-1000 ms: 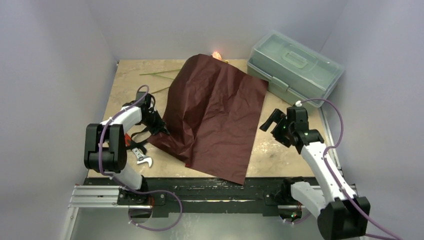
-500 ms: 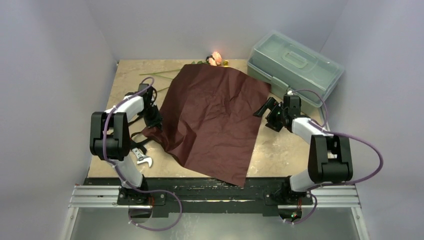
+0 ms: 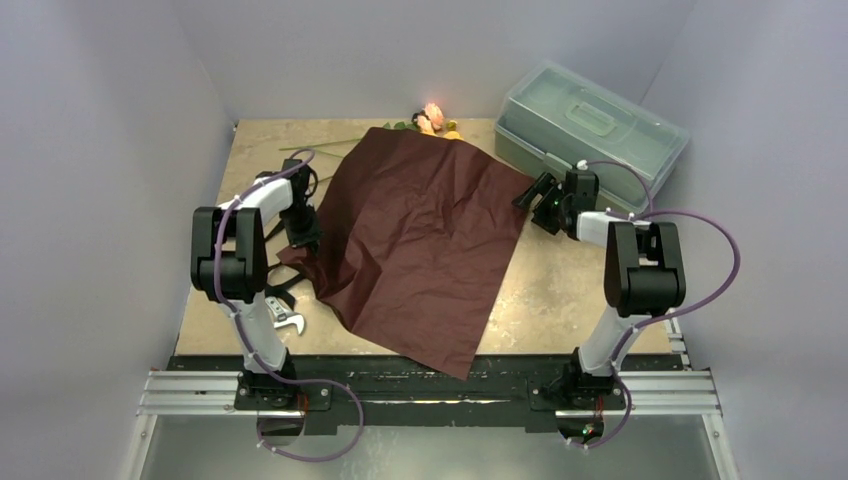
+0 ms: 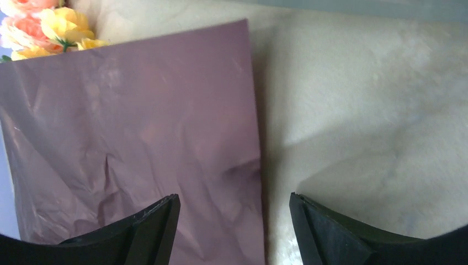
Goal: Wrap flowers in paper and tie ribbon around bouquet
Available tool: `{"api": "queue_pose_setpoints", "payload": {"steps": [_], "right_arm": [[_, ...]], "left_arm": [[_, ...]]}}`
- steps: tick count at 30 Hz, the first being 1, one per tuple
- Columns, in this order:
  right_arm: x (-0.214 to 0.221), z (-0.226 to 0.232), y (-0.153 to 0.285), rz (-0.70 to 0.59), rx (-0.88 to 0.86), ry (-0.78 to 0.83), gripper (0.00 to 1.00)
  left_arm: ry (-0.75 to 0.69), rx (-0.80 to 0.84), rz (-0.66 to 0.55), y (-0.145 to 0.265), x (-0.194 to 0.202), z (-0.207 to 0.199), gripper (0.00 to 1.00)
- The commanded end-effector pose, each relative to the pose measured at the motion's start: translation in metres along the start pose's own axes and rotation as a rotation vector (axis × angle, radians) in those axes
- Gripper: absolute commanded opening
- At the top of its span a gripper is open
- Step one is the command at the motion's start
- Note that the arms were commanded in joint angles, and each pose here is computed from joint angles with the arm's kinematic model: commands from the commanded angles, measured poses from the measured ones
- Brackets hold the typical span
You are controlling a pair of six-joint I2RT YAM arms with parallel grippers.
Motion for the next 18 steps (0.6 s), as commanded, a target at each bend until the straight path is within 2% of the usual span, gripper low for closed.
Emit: {"api": "queue_pose_setpoints", "payload": {"steps": [1,8,18], "right_arm": [[-0.011,0.009,-0.017,0.004,-0.078,0.054,0.80],[0.013,0.005,-0.022,0.124,-0.196,-0.018,0.69],[0.035,0.002,-0.017,0.186,-0.350,-0.101,0.50]], "left_arm": [[-0.014,-0.043,-0.047,0.000,-0.017,0.003,0.00],[-0.021,-0.061,-0.032,-0.006,-0.020,0.003,0.00],[-0.028,-0.065,0.004,-0.016,-0.017,0.003,0.00]]}}
Point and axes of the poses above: each gripper's point midway between its finger pads, its own y axis back along the fingers, its own z axis along the line the jaws close on, x = y × z, the point moved 9 cm from there along y, back along the fingers, and after that the axes turned 4 degrees about -y, right-handed, at the moved point
